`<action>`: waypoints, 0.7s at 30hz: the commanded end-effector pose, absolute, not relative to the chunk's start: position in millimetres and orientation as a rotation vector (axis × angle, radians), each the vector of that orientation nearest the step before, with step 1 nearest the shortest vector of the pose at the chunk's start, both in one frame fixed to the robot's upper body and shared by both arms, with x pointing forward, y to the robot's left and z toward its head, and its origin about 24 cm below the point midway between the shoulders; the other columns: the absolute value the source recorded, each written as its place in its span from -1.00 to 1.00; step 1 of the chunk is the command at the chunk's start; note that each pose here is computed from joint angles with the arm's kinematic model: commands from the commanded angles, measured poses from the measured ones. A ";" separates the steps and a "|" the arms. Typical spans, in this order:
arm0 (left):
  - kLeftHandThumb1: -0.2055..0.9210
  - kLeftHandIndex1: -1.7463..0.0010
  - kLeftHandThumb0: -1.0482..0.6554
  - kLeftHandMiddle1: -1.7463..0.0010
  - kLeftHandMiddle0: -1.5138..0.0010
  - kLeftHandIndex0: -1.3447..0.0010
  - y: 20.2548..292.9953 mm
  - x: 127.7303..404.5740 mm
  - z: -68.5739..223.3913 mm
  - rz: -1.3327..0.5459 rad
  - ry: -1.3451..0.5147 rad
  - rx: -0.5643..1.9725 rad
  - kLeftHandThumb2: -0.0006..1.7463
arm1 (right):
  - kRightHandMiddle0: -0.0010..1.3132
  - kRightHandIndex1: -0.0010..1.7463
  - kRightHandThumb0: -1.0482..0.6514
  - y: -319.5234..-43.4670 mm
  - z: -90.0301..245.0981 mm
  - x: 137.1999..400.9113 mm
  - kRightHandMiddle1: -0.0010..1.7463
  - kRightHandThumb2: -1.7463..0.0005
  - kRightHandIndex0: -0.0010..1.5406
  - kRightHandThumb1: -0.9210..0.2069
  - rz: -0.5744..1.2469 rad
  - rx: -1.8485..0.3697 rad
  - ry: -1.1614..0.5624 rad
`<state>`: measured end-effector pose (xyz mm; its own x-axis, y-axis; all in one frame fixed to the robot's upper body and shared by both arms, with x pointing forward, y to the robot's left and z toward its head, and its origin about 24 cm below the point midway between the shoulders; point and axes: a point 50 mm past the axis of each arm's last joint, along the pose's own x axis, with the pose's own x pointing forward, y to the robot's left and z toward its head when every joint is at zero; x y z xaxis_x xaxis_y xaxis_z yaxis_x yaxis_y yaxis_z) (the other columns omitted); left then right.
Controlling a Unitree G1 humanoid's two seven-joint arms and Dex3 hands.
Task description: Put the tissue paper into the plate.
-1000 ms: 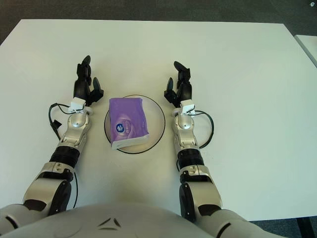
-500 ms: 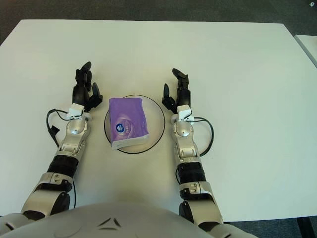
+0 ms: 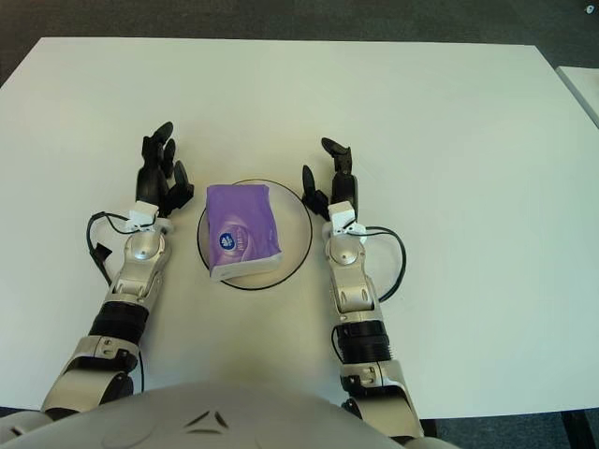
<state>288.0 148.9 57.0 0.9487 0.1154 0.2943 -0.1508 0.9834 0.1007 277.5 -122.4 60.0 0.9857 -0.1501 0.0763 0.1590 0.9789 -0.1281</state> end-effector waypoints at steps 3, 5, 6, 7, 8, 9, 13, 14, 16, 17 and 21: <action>1.00 0.16 -0.61 0.95 0.55 1.00 152.4 273.5 25.6 0.140 -0.149 0.124 -0.05 | -1.00 -0.96 -0.54 -130.0 22.9 260.6 -0.11 0.15 -0.42 -1.00 -0.190 -0.135 0.140; 1.00 0.16 -0.61 0.95 0.55 1.00 152.2 273.1 25.3 0.138 -0.147 0.124 -0.05 | -1.00 -0.96 -0.54 -130.0 23.2 260.3 -0.11 0.14 -0.42 -1.00 -0.191 -0.128 0.135; 1.00 0.15 -0.61 0.95 0.54 1.00 152.2 273.1 25.1 0.136 -0.146 0.124 -0.05 | -1.00 -0.96 -0.54 -129.8 23.3 260.2 -0.10 0.12 -0.41 -1.00 -0.190 -0.124 0.132; 1.00 0.15 -0.61 0.95 0.54 1.00 152.3 273.0 25.0 0.135 -0.145 0.124 -0.05 | -1.00 -0.96 -0.55 -129.7 23.4 260.1 -0.09 0.11 -0.41 -1.00 -0.190 -0.121 0.131; 1.00 0.15 -0.61 0.95 0.54 1.00 152.2 272.8 24.8 0.135 -0.144 0.124 -0.06 | -1.00 -0.96 -0.55 -129.7 23.4 259.9 -0.08 0.10 -0.41 -1.00 -0.188 -0.117 0.128; 1.00 0.15 -0.61 0.95 0.54 1.00 152.1 272.6 24.7 0.134 -0.144 0.124 -0.06 | -1.00 -0.96 -0.56 -129.8 23.4 259.7 -0.07 0.09 -0.41 -1.00 -0.187 -0.114 0.127; 1.00 0.15 -0.60 0.95 0.53 1.00 152.0 272.2 24.4 0.134 -0.143 0.126 -0.06 | -1.00 -0.96 -0.57 -129.7 23.6 259.3 -0.04 0.06 -0.40 -1.00 -0.183 -0.109 0.119; 1.00 0.15 -0.60 0.95 0.53 1.00 152.0 272.2 24.3 0.134 -0.144 0.126 -0.06 | -1.00 -0.96 -0.57 -129.6 23.7 259.2 -0.04 0.05 -0.40 -1.00 -0.182 -0.109 0.117; 1.00 0.14 -0.60 0.95 0.53 1.00 151.8 271.9 24.2 0.134 -0.144 0.126 -0.06 | -1.00 -0.96 -0.57 -129.8 23.7 259.0 -0.03 0.05 -0.40 -1.00 -0.181 -0.108 0.114; 1.00 0.14 -0.60 0.95 0.53 1.00 151.8 271.8 24.2 0.134 -0.144 0.126 -0.06 | -1.00 -0.96 -0.57 -129.8 23.7 258.9 -0.03 0.05 -0.40 -1.00 -0.180 -0.107 0.113; 1.00 0.14 -0.59 0.95 0.52 1.00 151.4 271.3 24.1 0.136 -0.145 0.125 -0.06 | -1.00 -0.97 -0.58 -130.0 23.7 258.7 -0.03 0.05 -0.40 -1.00 -0.177 -0.111 0.109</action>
<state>286.9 147.6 56.7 0.9502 0.1061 0.2930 -0.1399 0.9854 0.0969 272.9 -123.2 59.2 0.9835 -0.1617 0.0808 0.1698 0.9796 -0.1074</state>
